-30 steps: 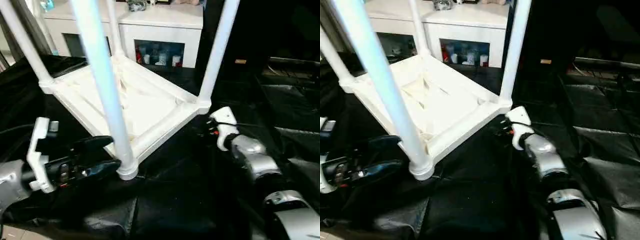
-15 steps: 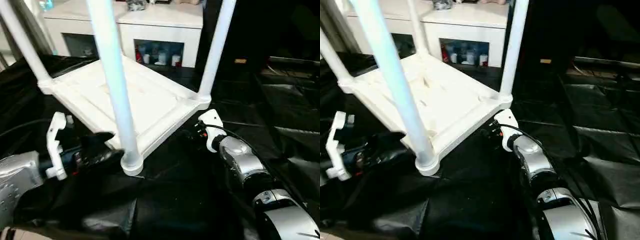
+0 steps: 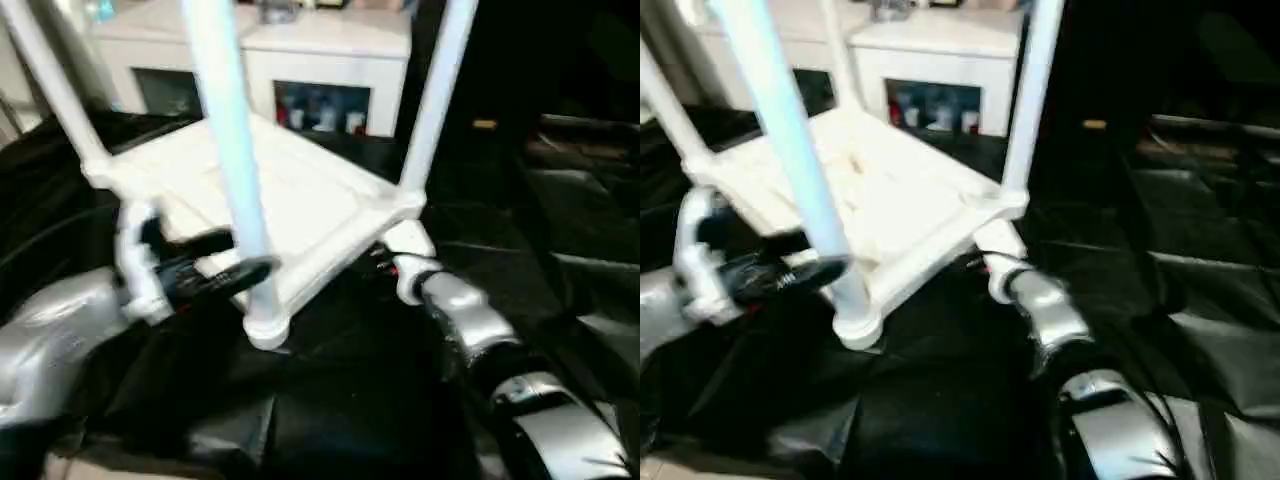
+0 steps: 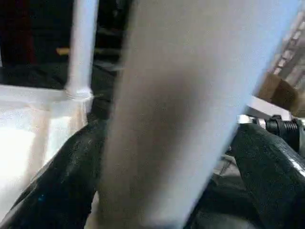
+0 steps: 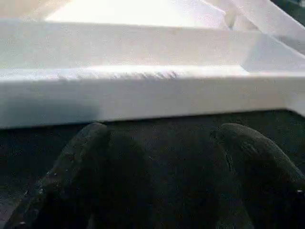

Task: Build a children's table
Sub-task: Rotate table base

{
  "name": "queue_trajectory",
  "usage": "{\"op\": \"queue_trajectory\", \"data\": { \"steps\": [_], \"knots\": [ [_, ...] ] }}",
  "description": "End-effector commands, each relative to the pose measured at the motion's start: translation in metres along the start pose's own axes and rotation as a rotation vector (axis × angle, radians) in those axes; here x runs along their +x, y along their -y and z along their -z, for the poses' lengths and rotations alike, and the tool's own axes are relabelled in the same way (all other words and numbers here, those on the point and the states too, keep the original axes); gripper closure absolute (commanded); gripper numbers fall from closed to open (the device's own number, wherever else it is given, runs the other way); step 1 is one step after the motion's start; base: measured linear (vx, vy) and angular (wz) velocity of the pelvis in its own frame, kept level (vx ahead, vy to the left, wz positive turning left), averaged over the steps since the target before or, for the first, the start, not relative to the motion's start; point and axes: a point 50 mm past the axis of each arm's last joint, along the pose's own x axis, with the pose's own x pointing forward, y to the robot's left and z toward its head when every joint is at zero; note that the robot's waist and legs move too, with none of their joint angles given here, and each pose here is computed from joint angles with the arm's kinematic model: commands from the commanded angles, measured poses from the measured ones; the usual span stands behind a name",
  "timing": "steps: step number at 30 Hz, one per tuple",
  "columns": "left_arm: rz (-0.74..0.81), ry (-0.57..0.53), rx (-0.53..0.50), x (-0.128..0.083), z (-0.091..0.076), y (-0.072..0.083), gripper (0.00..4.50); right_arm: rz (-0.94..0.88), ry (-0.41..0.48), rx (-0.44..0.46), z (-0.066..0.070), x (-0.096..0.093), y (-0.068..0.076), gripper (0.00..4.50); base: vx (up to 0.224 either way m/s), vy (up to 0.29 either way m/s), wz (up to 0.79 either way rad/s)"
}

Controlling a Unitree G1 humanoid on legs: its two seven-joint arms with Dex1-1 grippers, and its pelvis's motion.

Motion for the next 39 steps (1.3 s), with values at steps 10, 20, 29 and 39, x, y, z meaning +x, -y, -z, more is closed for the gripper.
{"op": "queue_trajectory", "data": {
  "steps": [10, 20, 29, 39],
  "knots": [
    [0.207, -0.053, 0.028, 0.055, 0.005, 0.025, 0.09, 0.012, 0.004, -0.004, -0.009, 0.009, -0.008, 0.61, 0.0, 0.0, 0.0],
    [0.335, -0.027, 0.08, 0.107, 0.001, 0.05, 0.09, -0.03, 0.032, 0.006, -0.012, 0.013, -0.019, 0.61, 0.0, 0.0, 0.0],
    [0.132, -0.099, 0.178, 0.116, 0.005, 0.016, 0.09, 0.051, 0.032, 0.004, -0.01, 0.006, 0.0, 0.61, 0.0, 0.0, 0.0],
    [0.089, -0.241, 0.214, 0.073, 0.025, 0.0, 0.09, 0.151, 0.064, -0.001, -0.01, -0.017, 0.041, 0.61, 0.0, 0.0, 0.0]
  ]
}}
